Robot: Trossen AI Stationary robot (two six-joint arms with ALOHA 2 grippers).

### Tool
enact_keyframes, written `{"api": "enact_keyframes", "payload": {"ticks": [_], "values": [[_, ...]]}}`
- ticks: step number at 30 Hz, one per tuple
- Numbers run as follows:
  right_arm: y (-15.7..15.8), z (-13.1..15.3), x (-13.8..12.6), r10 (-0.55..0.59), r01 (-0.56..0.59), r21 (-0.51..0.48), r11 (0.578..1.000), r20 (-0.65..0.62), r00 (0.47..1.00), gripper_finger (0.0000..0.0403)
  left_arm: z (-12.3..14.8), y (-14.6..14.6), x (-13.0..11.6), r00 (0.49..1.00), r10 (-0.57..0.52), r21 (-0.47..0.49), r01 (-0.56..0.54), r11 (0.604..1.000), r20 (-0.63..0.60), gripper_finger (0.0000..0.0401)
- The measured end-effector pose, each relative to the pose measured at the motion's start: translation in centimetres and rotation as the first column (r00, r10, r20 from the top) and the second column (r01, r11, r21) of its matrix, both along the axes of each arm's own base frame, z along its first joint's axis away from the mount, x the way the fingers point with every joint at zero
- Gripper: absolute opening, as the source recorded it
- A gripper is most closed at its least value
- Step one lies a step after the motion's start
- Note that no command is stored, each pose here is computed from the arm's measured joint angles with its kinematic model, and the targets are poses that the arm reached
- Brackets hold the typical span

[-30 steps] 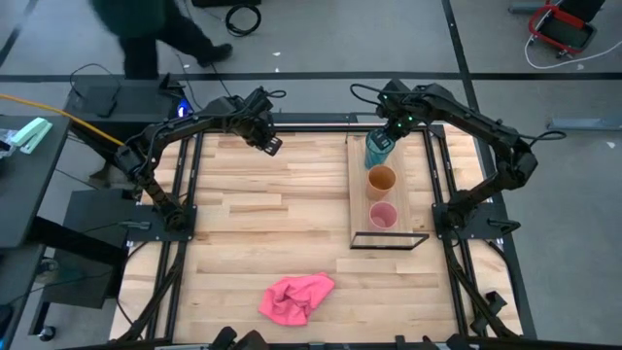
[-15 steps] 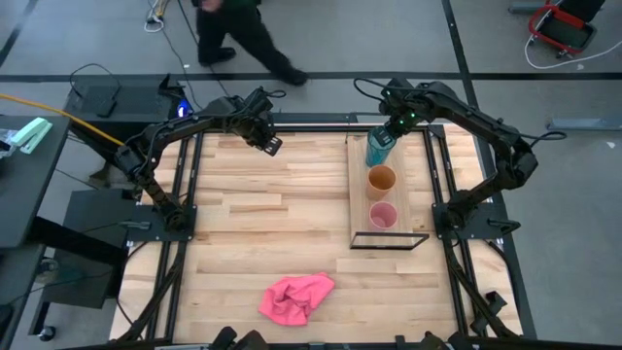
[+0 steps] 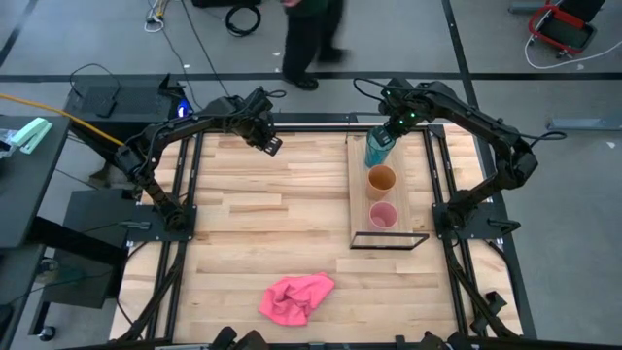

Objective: Stack small to large cups/mugs on shelf
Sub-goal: Put the blue cup on the shelf

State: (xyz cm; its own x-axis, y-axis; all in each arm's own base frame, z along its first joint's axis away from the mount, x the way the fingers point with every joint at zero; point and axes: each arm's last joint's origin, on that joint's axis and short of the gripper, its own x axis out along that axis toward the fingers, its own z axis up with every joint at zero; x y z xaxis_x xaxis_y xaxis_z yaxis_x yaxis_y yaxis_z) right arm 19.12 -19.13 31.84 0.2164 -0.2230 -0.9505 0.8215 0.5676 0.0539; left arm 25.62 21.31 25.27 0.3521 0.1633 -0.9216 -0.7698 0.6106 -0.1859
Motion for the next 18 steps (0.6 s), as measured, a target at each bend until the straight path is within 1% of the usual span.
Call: {"api": "enact_keyframes", "payload": {"ticks": [9, 18], "values": [[0.01, 0.00, 0.01, 0.002, -0.002, 0.004, 1.000, 0.004, 1.000, 0.0046, 0.00, -0.01, 0.01, 1.000, 0.000, 0.000, 0.000, 1.000, 0.000, 0.0040], [0.04, 0.00, 0.02, 0.003, -0.003, 0.012, 1.000, 0.010, 1.000, 0.0046, 0.00, -0.01, 0.00, 1.000, 0.000, 0.000, 0.000, 1.000, 0.000, 0.0035]]}}
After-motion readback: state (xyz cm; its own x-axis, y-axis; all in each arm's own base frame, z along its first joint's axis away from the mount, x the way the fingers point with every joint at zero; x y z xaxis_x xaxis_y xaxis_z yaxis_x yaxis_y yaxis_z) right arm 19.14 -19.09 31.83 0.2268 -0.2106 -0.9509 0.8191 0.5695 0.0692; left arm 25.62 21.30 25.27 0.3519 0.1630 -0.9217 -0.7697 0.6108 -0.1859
